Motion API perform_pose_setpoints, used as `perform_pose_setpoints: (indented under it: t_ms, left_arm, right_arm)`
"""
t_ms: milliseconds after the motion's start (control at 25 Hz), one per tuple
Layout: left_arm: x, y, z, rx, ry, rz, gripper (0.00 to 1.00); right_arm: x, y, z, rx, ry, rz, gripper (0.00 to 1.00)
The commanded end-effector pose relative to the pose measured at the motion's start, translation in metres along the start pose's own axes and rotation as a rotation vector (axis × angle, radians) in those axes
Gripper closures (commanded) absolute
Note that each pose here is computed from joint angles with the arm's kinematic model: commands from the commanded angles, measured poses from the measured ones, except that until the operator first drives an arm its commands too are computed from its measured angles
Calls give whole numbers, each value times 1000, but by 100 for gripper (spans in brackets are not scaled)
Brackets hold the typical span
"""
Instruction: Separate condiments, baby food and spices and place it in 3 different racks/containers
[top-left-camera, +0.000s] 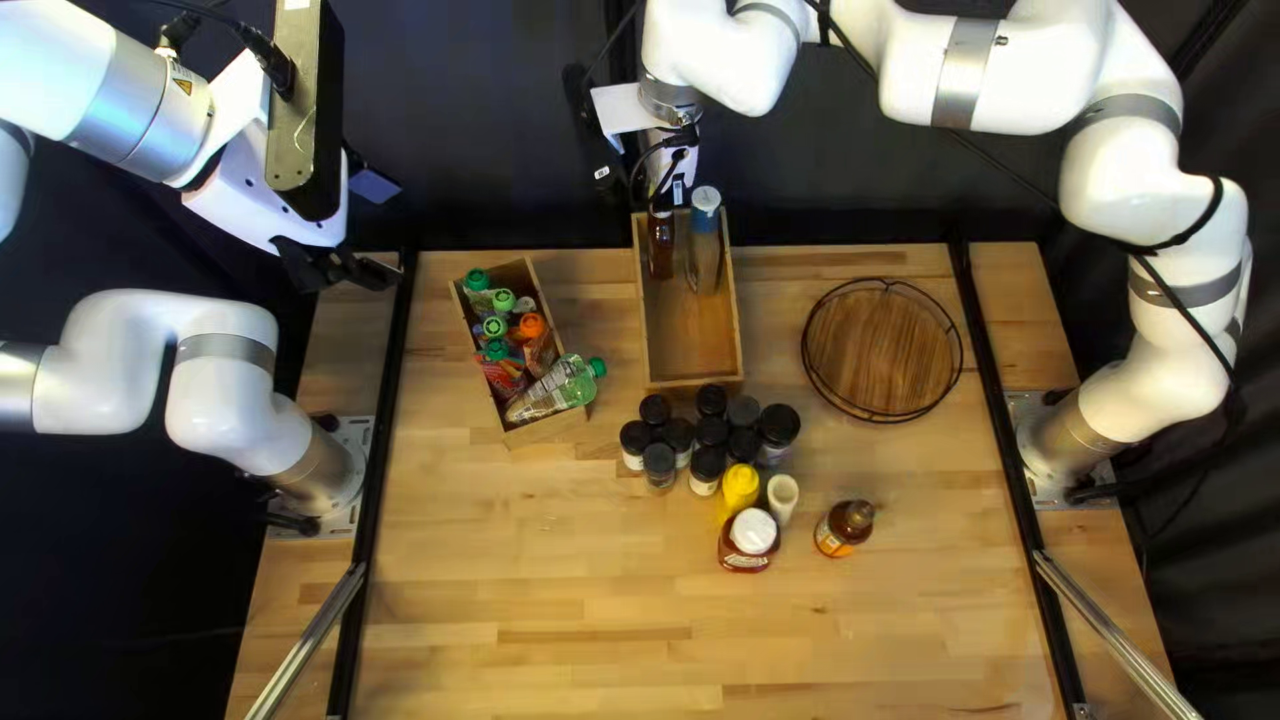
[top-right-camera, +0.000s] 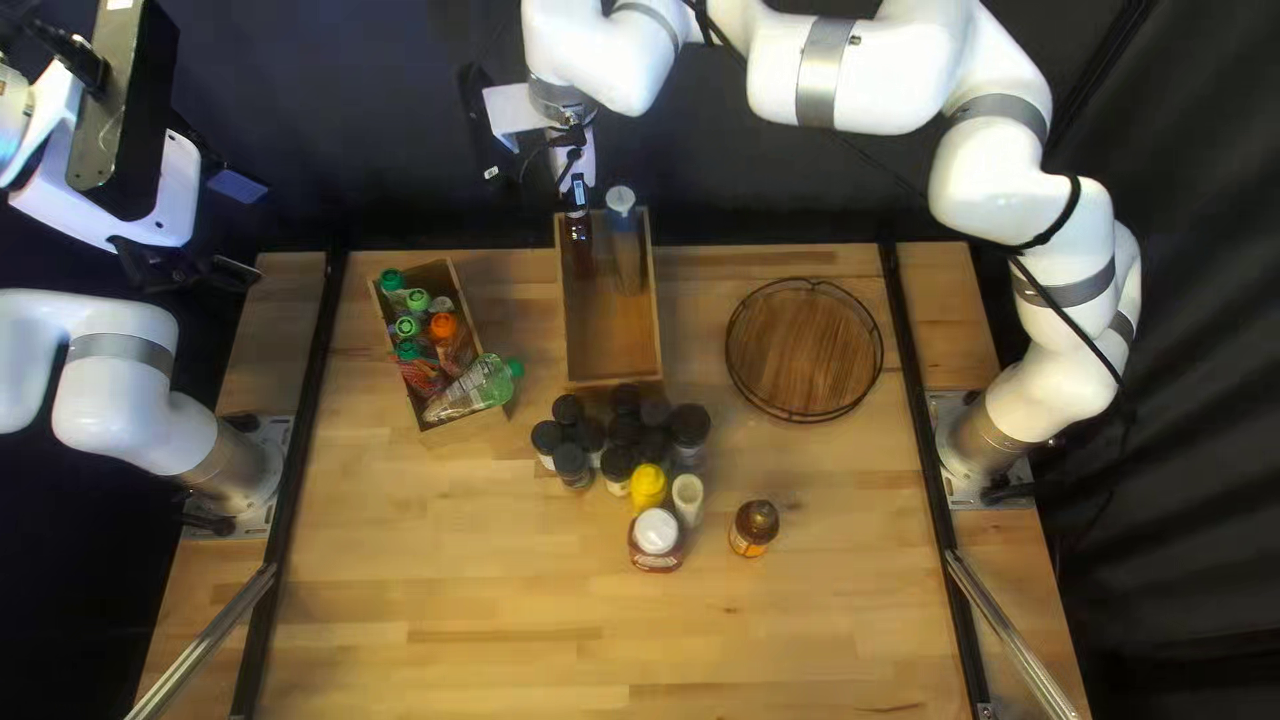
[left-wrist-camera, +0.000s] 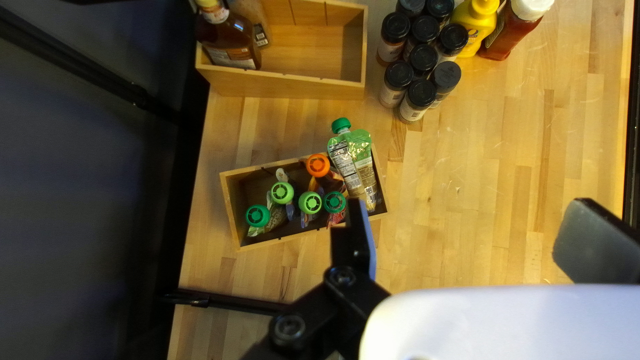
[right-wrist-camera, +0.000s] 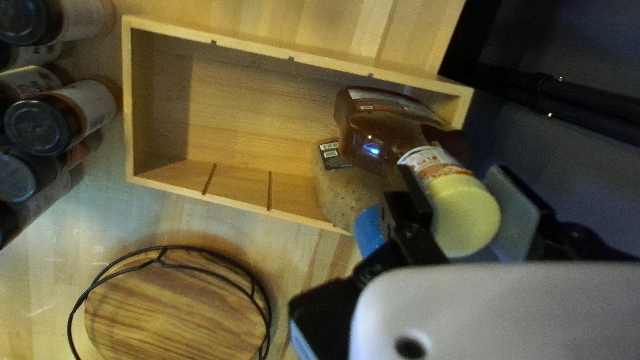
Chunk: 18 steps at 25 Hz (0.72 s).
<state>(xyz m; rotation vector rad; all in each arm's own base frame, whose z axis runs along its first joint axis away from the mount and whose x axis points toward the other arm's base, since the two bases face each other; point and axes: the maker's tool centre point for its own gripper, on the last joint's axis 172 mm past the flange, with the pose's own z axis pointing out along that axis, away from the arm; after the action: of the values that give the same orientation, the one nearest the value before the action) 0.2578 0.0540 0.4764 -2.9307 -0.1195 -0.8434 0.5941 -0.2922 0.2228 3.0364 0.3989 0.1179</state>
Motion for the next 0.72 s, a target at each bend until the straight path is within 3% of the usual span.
perform_pose_setpoints:
  t_ms: [40,120,160,320,520,720]
  left_arm:
    - [0,0,0,0,0,0,0]
    - [0,0,0,0,0,0,0]
    - [0,0,0,0,0,0,0]
    - [0,0,0,0,0,0,0]
    - [0,0,0,0,0,0,0]
    - [0,0,0,0,0,0,0]
  right_arm:
    - [2,0,5,7,2,5,48]
    - [3,0,4,9,3,8,11]
    - [3,-1,4,10,3,10,6]
    - [4,-5,1,15,7,13,0]
    - [5,-24,-25,10,25,10,0]
    - [-5,-81,-80,26,73,17,0]
